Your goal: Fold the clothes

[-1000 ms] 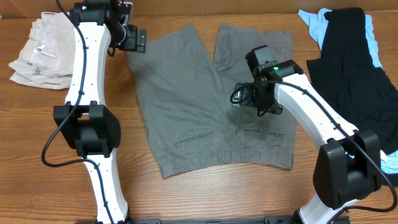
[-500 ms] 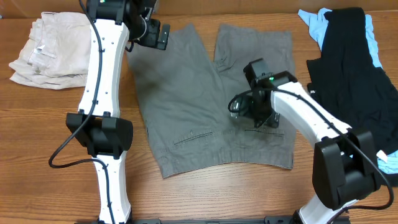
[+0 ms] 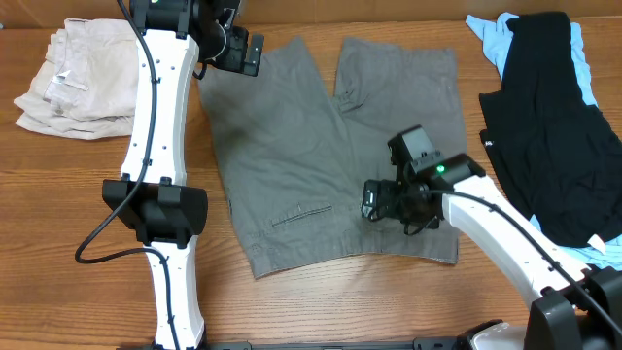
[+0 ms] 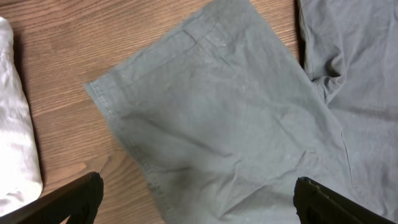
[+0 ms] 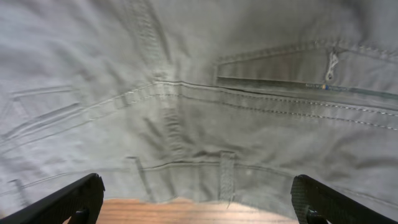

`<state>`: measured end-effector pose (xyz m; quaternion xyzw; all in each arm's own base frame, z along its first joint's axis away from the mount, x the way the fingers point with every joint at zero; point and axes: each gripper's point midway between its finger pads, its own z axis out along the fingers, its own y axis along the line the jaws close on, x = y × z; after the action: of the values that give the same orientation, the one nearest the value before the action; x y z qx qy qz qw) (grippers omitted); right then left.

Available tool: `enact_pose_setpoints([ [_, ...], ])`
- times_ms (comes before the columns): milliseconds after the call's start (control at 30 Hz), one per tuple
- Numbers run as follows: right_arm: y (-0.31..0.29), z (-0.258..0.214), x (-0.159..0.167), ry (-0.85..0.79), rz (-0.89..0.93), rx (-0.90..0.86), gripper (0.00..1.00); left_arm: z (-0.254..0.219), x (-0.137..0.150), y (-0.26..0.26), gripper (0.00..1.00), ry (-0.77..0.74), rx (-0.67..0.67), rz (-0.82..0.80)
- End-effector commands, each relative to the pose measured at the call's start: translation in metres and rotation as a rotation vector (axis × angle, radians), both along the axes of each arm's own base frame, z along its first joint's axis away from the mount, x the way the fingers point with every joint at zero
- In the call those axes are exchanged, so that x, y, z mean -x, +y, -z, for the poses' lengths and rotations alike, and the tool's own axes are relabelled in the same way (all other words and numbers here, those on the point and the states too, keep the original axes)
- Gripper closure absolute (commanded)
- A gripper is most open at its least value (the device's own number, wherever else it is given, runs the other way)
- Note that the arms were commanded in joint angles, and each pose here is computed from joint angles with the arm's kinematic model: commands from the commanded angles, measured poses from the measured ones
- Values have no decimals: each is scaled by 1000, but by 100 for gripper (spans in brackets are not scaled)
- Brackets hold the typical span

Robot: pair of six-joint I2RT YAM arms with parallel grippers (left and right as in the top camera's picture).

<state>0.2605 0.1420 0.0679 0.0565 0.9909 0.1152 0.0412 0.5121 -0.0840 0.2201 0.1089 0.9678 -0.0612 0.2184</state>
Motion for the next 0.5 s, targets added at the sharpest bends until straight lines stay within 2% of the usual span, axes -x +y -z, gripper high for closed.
enact_pose_setpoints([
  [0, -4, 15, 8, -9, 8, 0, 0, -11, -4, -9, 0, -42, 18, 19],
  [467, -8, 44, 9, -50, -7, 1, 1, -15, -13, -26, 0, -91, 28, 49],
])
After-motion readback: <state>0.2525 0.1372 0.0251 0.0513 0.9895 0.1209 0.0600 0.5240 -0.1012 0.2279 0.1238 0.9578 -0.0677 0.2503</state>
